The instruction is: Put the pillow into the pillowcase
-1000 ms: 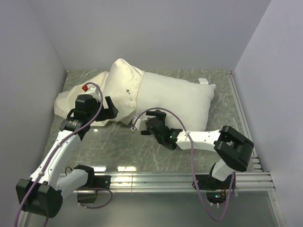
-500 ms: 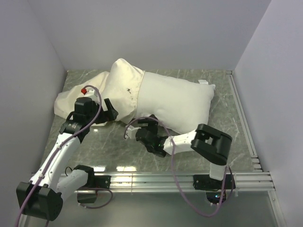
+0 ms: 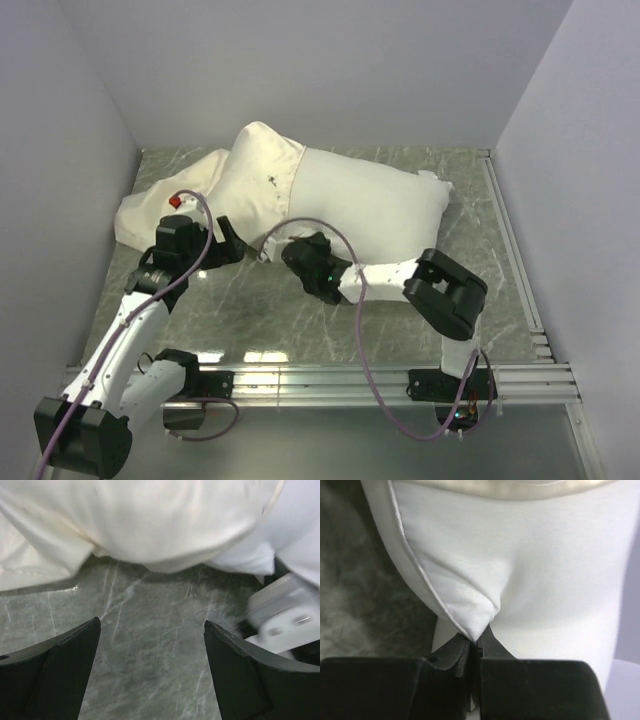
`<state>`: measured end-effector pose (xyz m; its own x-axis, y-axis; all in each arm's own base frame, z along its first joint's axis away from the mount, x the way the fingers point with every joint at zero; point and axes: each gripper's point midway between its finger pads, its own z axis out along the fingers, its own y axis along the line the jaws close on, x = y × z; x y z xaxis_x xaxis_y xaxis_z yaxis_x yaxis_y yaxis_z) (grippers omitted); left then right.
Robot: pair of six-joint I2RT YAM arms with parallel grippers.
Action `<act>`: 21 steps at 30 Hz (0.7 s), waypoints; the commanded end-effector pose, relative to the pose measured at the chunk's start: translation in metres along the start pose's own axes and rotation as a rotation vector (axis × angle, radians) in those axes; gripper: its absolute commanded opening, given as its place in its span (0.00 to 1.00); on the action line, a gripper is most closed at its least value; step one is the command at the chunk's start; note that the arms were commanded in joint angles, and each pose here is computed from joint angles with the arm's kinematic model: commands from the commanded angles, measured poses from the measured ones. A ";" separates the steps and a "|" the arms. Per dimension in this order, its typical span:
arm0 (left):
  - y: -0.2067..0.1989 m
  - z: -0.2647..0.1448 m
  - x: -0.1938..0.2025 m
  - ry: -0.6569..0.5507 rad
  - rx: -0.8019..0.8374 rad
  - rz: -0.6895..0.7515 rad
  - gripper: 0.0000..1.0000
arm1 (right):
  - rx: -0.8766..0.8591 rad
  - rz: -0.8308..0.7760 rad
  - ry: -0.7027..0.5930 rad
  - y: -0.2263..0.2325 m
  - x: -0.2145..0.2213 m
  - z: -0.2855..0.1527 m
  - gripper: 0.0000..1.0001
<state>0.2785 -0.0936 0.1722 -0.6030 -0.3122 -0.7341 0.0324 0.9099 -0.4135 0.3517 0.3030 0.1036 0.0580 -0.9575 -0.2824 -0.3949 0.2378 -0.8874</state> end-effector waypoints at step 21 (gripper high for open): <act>-0.047 0.047 -0.101 -0.402 0.125 0.371 0.71 | -0.308 0.706 -0.195 -0.179 -0.072 -0.013 0.00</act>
<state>0.3520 -0.1022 0.1790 -0.3986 -0.1155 -0.9098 0.1995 0.9574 -0.2090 0.4007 0.3156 0.2455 -0.1814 -0.6454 -0.7420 -0.6373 0.6518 -0.4111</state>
